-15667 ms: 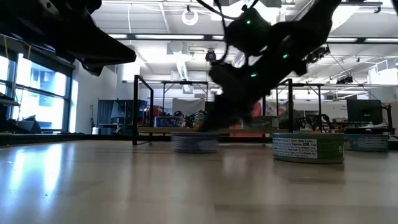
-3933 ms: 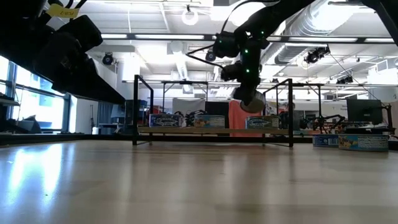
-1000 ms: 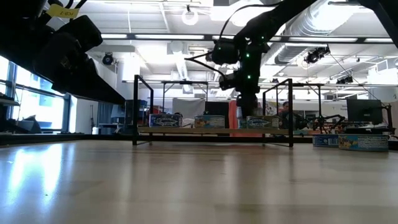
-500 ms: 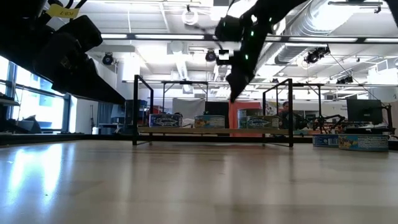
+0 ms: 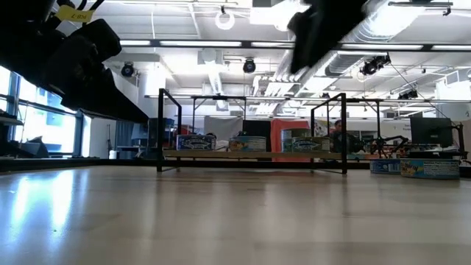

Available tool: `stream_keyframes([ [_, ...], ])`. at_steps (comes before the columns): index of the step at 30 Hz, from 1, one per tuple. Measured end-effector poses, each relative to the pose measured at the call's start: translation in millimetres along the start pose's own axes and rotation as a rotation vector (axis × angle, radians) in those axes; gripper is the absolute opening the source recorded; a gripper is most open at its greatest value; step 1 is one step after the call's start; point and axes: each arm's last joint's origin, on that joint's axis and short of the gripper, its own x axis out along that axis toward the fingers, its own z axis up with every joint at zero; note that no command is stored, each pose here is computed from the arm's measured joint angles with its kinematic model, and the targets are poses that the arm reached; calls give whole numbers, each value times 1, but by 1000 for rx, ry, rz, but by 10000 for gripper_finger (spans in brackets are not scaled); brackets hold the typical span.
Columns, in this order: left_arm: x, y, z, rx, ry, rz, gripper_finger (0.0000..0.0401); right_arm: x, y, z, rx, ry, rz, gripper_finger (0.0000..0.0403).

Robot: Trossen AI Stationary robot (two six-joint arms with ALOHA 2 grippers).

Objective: Stack canned seafood by type on shelf
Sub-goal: Stack the light blue tuna can on top of the light blue tuna can on the shelf

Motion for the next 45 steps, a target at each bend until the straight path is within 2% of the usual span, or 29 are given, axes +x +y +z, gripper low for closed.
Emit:
stream_keyframes([
  [3,0,0,0,-24,-1,-1,0,-10,34,-14,62,61,-7,259],
  [7,0,0,1,-30,-6,-3,0,-23,68,-40,228,151,-85,259],
  [10,0,-1,2,-44,-19,-11,0,-30,92,-65,359,198,-96,259],
  [13,0,-3,5,-65,-38,-22,0,-35,110,-91,477,239,-142,259],
  [16,0,-4,8,-93,-64,-37,0,-37,115,-115,587,257,-214,259],
  [20,-1,-6,13,-148,-100,-59,0,-32,106,-144,609,194,-223,250],
  [26,0,-6,15,-152,-117,-63,0,-22,58,-175,725,98,-239,224],
  [29,0,-6,15,-152,-119,-61,0,-15,41,-180,776,42,-239,215],
  [35,6,1,19,-153,-132,-9,0,6,28,-180,767,-14,-228,209],
  [39,6,-2,25,-106,-150,-89,0,19,31,-171,723,-104,-208,208],
  [41,5,-5,29,-60,-176,-130,0,20,30,-169,711,-111,-246,208],
  [45,3,-11,43,8,-251,-151,0,16,12,-175,845,-85,-440,208],
])
